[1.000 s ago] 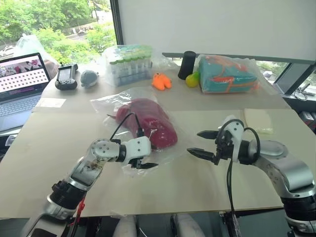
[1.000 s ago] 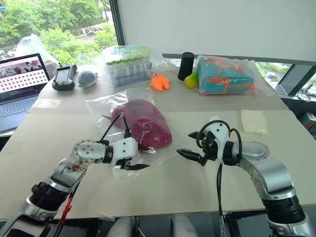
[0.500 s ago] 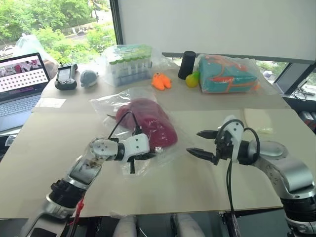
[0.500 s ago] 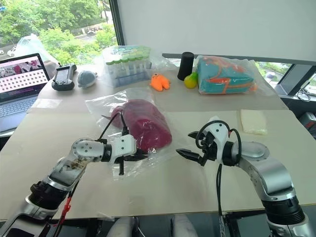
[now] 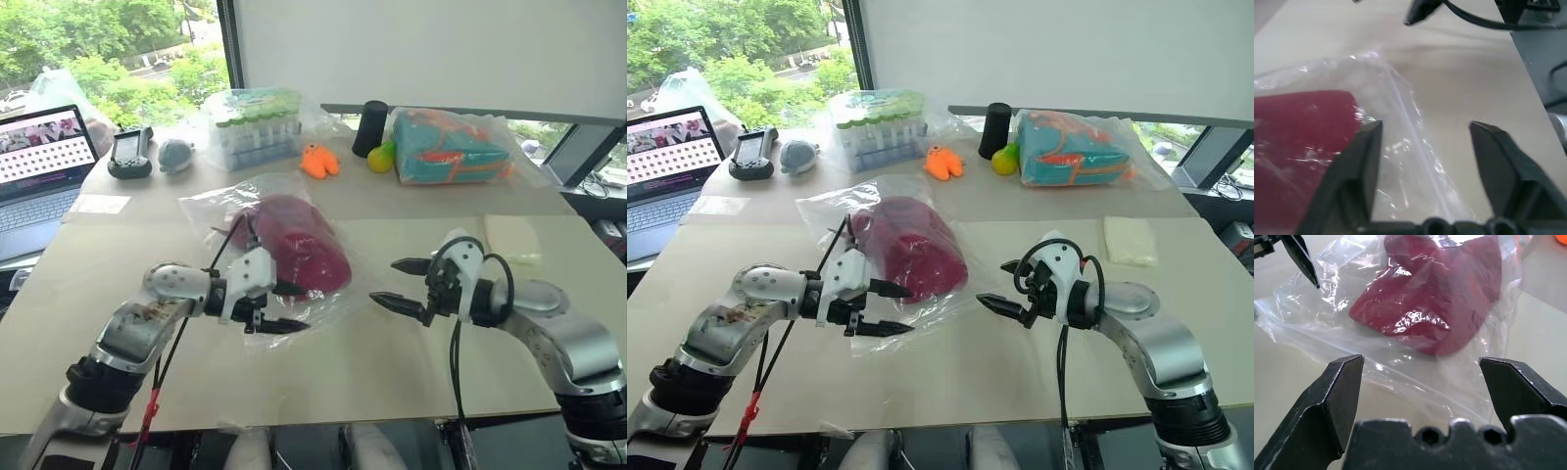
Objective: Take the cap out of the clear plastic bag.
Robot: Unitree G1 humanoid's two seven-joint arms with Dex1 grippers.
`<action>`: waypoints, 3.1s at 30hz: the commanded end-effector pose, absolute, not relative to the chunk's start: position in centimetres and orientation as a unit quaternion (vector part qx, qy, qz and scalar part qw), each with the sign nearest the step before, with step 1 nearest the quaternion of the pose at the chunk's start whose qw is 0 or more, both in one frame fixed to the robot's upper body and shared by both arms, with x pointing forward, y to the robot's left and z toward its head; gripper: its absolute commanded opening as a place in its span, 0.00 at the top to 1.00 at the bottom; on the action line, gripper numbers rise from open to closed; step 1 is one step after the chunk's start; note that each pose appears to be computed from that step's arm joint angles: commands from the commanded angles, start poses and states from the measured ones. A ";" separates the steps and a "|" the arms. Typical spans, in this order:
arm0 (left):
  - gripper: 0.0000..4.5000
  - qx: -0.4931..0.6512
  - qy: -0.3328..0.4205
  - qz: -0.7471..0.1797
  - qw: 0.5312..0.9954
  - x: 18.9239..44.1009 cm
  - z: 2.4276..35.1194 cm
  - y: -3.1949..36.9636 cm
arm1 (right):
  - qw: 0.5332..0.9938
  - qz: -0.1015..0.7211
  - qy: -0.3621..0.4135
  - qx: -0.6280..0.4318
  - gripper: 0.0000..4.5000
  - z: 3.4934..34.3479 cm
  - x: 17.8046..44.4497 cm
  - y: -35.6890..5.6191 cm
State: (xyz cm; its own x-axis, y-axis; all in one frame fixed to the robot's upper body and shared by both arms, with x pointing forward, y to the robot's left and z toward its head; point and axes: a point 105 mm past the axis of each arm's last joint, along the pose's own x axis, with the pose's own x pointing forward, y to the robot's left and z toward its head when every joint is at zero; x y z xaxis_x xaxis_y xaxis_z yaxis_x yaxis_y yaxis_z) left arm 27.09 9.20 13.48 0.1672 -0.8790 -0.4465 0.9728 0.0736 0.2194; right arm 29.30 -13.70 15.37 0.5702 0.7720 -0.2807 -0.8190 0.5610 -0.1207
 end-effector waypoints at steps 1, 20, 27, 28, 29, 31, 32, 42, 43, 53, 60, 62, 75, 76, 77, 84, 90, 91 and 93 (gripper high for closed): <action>0.01 0.285 0.087 -0.623 0.723 27.5 12.7 8.9 | 0.873 0.465 0.070 -0.129 0.00 16.6 28.6 -12.7; 0.01 0.379 0.092 -0.533 0.751 30.0 9.8 9.8 | 0.875 0.464 0.059 -0.125 0.00 17.0 28.5 -11.8; 0.01 0.377 0.094 -0.531 0.753 30.2 10.0 10.0 | 0.876 0.463 0.056 -0.123 0.00 17.0 28.6 -11.7; 0.01 0.377 0.095 -0.531 0.753 30.3 10.0 10.1 | 0.876 0.463 0.056 -0.123 0.00 17.0 28.6 -11.7; 0.01 0.377 0.096 -0.531 0.753 30.3 9.9 10.1 | 0.876 0.463 0.056 -0.123 0.00 17.0 28.6 -11.7; 0.01 0.377 0.097 -0.531 0.752 30.3 9.9 10.1 | 0.876 0.463 0.056 -0.123 0.00 17.0 28.6 -11.7; 0.01 0.377 0.098 -0.532 0.752 30.3 9.9 10.1 | 0.876 0.463 0.056 -0.123 0.00 17.0 28.7 -11.7; 0.22 0.370 0.107 -0.521 0.761 30.5 9.5 10.1 | 0.876 0.462 0.057 -0.123 0.00 16.9 28.6 -11.7; 0.27 0.368 0.107 -0.520 0.763 30.6 9.5 10.1 | 0.876 0.462 0.057 -0.123 0.00 16.9 28.6 -11.7; 0.99 0.367 0.116 -0.507 0.771 31.2 9.5 10.4 | 0.877 0.461 0.057 -0.122 0.00 16.9 28.6 -11.7; 0.99 0.343 0.073 -0.471 0.810 33.2 12.0 10.2 | 0.878 0.460 0.056 -0.122 0.00 16.9 28.7 -11.6; 0.99 0.315 0.037 -0.457 0.831 34.2 14.4 9.9 | 0.878 0.460 0.056 -0.121 0.00 16.8 28.7 -11.5; 0.99 0.187 -0.050 -0.478 0.857 34.1 22.8 9.2 | 0.880 0.462 0.019 -0.105 0.00 17.6 29.5 -8.9; 0.99 0.188 -0.047 -0.477 0.857 34.1 22.6 9.2 | 0.881 0.462 0.015 -0.102 0.00 17.8 29.6 -8.7; 0.99 0.190 -0.043 -0.477 0.857 34.1 22.4 9.2 | 0.880 0.464 0.012 -0.100 0.00 17.9 29.7 -8.5; 0.99 0.177 -0.010 -0.538 0.824 31.5 20.6 8.1 | 0.884 0.457 0.003 -0.099 0.00 18.2 30.3 -8.0; 0.99 0.208 0.015 -0.551 0.808 30.3 18.9 8.7 | 0.882 0.459 0.016 -0.106 0.00 17.8 29.9 -9.0; 0.99 0.209 0.015 -0.550 0.808 30.3 18.9 8.8 | 0.881 0.460 0.020 -0.107 0.00 17.7 29.7 -9.2; 0.99 0.215 0.016 -0.549 0.808 30.2 18.7 8.9 | 0.876 0.467 0.032 -0.111 0.00 17.4 29.2 -9.7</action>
State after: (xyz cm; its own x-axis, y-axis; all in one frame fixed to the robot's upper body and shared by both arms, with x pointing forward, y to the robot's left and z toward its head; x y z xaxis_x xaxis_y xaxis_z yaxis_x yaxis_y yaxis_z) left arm 30.73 9.19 17.55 0.4043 -0.8684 -0.2871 0.9043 0.3325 0.2676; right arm 29.80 -9.24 15.95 0.5659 0.8006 -0.1970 -0.8244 0.5515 -0.1269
